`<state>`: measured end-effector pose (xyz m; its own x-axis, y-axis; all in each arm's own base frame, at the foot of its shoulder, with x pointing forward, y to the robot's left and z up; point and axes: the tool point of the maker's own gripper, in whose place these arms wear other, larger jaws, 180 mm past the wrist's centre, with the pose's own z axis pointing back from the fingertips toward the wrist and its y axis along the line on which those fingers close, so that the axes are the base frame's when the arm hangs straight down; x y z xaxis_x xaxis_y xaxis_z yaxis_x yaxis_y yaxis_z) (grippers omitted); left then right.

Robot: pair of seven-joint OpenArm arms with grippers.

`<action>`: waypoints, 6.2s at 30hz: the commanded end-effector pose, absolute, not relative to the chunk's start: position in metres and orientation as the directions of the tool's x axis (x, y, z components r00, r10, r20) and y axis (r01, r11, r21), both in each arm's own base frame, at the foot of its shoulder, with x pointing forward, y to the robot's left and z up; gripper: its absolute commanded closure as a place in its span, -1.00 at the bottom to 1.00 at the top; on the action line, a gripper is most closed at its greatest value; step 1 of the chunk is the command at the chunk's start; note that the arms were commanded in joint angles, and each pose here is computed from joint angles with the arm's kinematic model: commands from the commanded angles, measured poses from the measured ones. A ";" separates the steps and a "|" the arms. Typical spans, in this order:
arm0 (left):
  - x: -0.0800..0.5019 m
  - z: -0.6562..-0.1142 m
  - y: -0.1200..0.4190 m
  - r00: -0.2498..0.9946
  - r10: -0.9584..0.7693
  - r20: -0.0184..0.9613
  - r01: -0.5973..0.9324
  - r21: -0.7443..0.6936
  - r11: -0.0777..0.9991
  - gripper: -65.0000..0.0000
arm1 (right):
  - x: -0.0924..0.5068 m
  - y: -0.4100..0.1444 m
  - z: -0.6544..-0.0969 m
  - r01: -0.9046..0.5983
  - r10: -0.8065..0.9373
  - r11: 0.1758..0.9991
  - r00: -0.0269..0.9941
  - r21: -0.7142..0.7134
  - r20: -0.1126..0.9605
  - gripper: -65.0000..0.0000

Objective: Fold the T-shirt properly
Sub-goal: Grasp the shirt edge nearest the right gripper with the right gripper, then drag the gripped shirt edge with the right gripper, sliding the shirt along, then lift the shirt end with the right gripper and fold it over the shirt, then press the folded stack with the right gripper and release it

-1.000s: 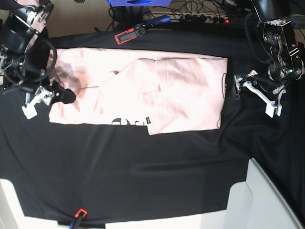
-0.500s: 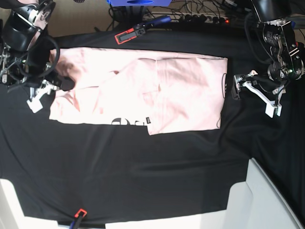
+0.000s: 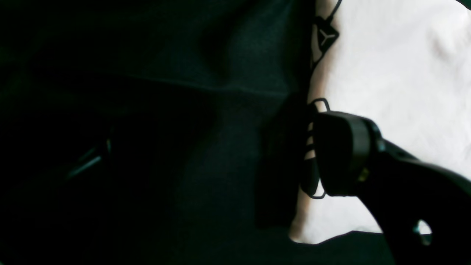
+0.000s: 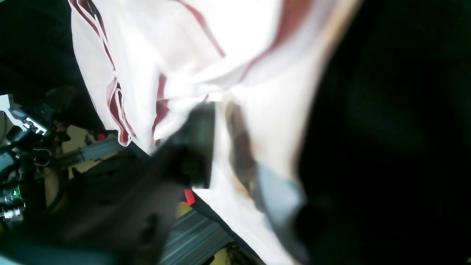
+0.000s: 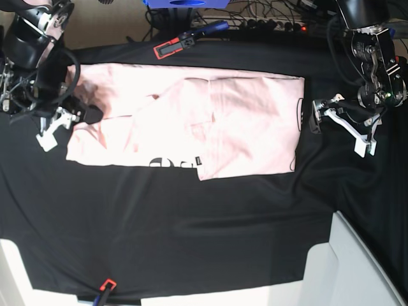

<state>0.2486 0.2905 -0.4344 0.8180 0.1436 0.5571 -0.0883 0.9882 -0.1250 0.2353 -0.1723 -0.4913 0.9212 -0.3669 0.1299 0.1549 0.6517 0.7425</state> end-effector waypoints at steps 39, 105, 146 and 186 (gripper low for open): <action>0.253 -0.433 0.303 0.808 0.156 0.568 -0.106 -0.121 0.987 -1.00 | 0.285 -0.212 -0.464 0.135 -0.433 0.693 0.863 0.708 0.259 1.00; 0.245 -0.425 0.304 0.813 0.107 0.573 -0.073 -0.083 0.994 -1.00 | 0.312 -0.056 -0.414 0.379 -0.479 0.835 0.858 0.398 0.188 1.00; 0.238 -0.430 0.304 0.823 0.108 0.557 -0.074 -0.083 0.994 -1.00 | 0.325 -0.009 -0.425 0.042 0.055 0.976 0.900 -0.212 0.432 0.99; 0.238 -0.432 0.304 0.825 0.113 0.553 -0.078 -0.086 0.993 -1.00 | 0.325 0.063 -0.352 -0.177 0.249 0.968 0.725 -0.176 0.642 -0.34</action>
<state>0.2283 0.2982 -0.4427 0.8461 0.1263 0.5179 -0.0885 0.9913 -0.0972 0.3174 0.0597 -0.3633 0.7457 0.2611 0.6130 -0.1855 0.9650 -0.1854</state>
